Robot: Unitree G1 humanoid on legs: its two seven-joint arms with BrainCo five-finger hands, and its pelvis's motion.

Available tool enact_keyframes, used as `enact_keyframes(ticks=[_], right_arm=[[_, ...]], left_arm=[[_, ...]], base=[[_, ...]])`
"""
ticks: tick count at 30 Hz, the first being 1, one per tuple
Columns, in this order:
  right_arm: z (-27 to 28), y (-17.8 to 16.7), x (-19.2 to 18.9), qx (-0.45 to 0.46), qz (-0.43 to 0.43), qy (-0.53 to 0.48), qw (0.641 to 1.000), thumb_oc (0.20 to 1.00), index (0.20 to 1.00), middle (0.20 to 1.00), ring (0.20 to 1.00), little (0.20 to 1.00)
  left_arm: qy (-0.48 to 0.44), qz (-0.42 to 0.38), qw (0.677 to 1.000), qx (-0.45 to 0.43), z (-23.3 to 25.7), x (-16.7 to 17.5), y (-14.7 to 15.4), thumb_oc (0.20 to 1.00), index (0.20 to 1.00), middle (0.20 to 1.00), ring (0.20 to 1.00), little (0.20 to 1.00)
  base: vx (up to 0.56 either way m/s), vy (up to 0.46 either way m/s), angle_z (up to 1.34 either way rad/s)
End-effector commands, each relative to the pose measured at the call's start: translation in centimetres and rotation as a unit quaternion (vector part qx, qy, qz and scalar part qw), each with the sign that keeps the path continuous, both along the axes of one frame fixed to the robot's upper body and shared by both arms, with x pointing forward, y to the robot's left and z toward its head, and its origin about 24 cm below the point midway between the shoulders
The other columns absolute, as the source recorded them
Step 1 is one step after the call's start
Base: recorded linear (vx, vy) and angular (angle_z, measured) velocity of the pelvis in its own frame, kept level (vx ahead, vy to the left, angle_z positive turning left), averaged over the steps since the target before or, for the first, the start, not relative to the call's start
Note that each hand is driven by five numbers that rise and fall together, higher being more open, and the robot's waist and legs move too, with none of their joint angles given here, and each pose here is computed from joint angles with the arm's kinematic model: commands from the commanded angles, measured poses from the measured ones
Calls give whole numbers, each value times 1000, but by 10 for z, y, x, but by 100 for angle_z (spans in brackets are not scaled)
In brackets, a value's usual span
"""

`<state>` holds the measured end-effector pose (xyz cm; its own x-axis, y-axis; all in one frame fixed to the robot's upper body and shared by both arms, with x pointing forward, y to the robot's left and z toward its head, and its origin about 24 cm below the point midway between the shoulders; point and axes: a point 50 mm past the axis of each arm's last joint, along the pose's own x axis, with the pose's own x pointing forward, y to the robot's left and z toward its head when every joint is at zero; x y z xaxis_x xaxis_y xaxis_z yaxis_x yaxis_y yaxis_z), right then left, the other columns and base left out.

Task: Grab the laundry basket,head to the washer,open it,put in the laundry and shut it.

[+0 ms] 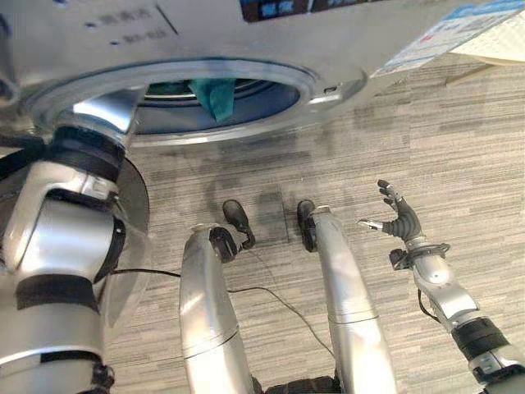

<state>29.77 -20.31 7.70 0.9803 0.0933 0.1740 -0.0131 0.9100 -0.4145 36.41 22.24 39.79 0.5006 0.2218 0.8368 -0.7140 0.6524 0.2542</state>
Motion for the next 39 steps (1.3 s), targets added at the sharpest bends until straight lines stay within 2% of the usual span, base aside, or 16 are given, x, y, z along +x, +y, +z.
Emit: enact_keyframes(ticks=[1,3,4,6,7,10,14,19,21,24,28,33,34,39], right_arm=[[-11,4,-19,35,23,4,999,1000,1000,1000,1000,1000],[-10,3,-19,32,23,3,999,1000,1000,1000,1000,1000],[-10,-1,-19,21,24,9,999,1000,1000,1000,1000,1000],[-11,-2,-19,18,22,13,1000,1000,1000,1000,1000,1000],[-11,-3,-19,13,24,17,999,1000,1000,1000,1000,1000],[-12,-4,-19,10,25,22,999,1000,1000,1000,1000,1000],[-15,-6,-19,8,19,27,999,1000,1000,1000,1000,1000],[-27,-4,-17,5,5,47,999,1000,1000,1000,1000,1000],[-37,-1,-17,5,-7,70,998,1000,1000,1000,1000,1000],[-55,-2,-22,-2,-28,107,994,1000,1000,1000,1000,1000],[-81,-11,-32,-8,-61,165,984,1000,1000,1000,1000,1000],[-103,-28,-48,-6,-98,216,971,1000,1000,1000,1000,1000],[-113,-32,-57,5,-110,237,965,1000,1000,1000,1000,1000],[-140,-41,-84,18,-134,297,945,1000,1000,1000,1000,1000]], left_arm=[[4,106,987,118,8,-2,9,1000,1000,1000,1000,1000],[16,112,983,147,8,1,4,1000,1000,1000,1000,1000],[112,118,967,196,-12,18,1,1000,1000,1000,1000,1000],[130,118,961,215,-14,21,0,1000,1000,1000,1000,1000],[171,118,947,244,-22,26,-2,1000,1000,1000,1000,1000],[200,115,935,269,-31,30,-4,1000,1000,1000,1000,1000],[194,92,941,262,-39,30,-7,1000,1000,1000,1000,1000],[216,19,956,198,-90,26,3,1000,1000,1000,1000,1000],[248,-39,961,120,-130,26,6,1000,1000,1000,1000,1000],[302,-121,945,-10,-204,11,11,1000,1000,1000,1000,1000],[383,-186,893,-148,-302,-26,3,1000,1000,1000,1000,1000],[461,-194,828,-254,-380,-75,4,1000,1000,1000,1000,1000],[491,-185,804,-280,-404,-95,6,1000,1000,1000,1000,1000],[597,-135,732,-297,-465,-148,12,1000,1000,1000,1000,1000]], base=[[0,0,0],[5,-19,-1],[7,-33,-3],[1,-18,0],[0,0,0],[-6,-25,5],[-16,-28,6],[-46,-16,9],[-73,-8,10],[-71,-7,11],[-42,-12,25],[34,-48,15],[7,-94,9],[102,-55,17]])
